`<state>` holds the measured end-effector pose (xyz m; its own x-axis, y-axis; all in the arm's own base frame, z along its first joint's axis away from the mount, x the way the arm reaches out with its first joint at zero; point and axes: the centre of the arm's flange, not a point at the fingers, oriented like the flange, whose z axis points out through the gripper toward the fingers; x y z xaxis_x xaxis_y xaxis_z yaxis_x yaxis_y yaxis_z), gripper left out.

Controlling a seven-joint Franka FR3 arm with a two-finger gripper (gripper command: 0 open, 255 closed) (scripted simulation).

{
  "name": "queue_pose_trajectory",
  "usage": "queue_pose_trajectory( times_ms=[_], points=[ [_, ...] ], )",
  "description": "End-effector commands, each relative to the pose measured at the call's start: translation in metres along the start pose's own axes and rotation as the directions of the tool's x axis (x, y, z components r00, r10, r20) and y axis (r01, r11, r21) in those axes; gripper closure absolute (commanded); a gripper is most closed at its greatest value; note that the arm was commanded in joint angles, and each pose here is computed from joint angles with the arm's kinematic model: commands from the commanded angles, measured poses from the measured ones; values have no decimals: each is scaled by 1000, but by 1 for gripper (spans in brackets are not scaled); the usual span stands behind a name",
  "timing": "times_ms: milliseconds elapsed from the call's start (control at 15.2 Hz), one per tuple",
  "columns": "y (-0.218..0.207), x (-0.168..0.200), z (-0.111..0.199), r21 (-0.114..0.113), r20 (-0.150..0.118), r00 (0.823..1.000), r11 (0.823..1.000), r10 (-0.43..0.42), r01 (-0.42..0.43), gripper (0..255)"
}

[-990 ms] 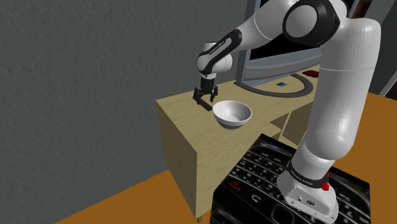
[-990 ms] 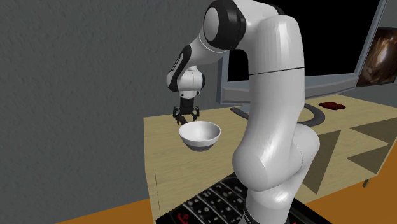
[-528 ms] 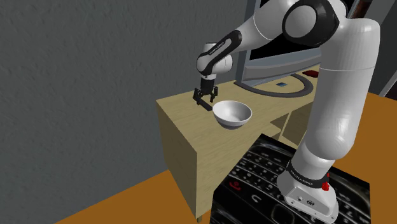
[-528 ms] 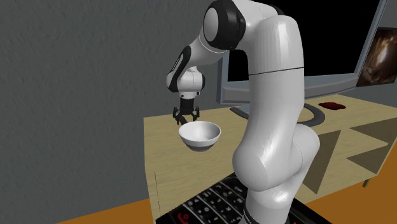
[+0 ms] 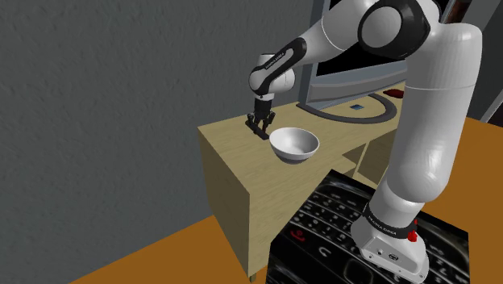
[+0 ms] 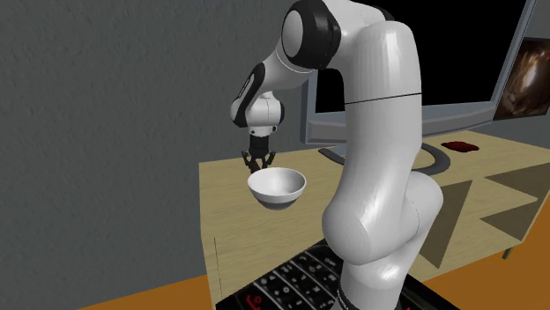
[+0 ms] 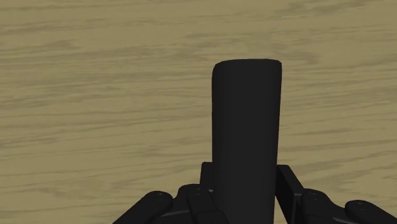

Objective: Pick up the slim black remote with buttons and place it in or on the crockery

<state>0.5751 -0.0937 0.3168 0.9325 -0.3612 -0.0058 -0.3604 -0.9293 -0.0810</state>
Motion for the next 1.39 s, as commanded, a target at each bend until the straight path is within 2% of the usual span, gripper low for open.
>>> queue_pose_trajectory(
  times_ms=[0,1320],
  points=[
    [-2,-1,1,0,3,1000,1000,-2,2,255],
    [-9,-1,-98,0,3,1000,1000,-2,2,255]
  ],
)
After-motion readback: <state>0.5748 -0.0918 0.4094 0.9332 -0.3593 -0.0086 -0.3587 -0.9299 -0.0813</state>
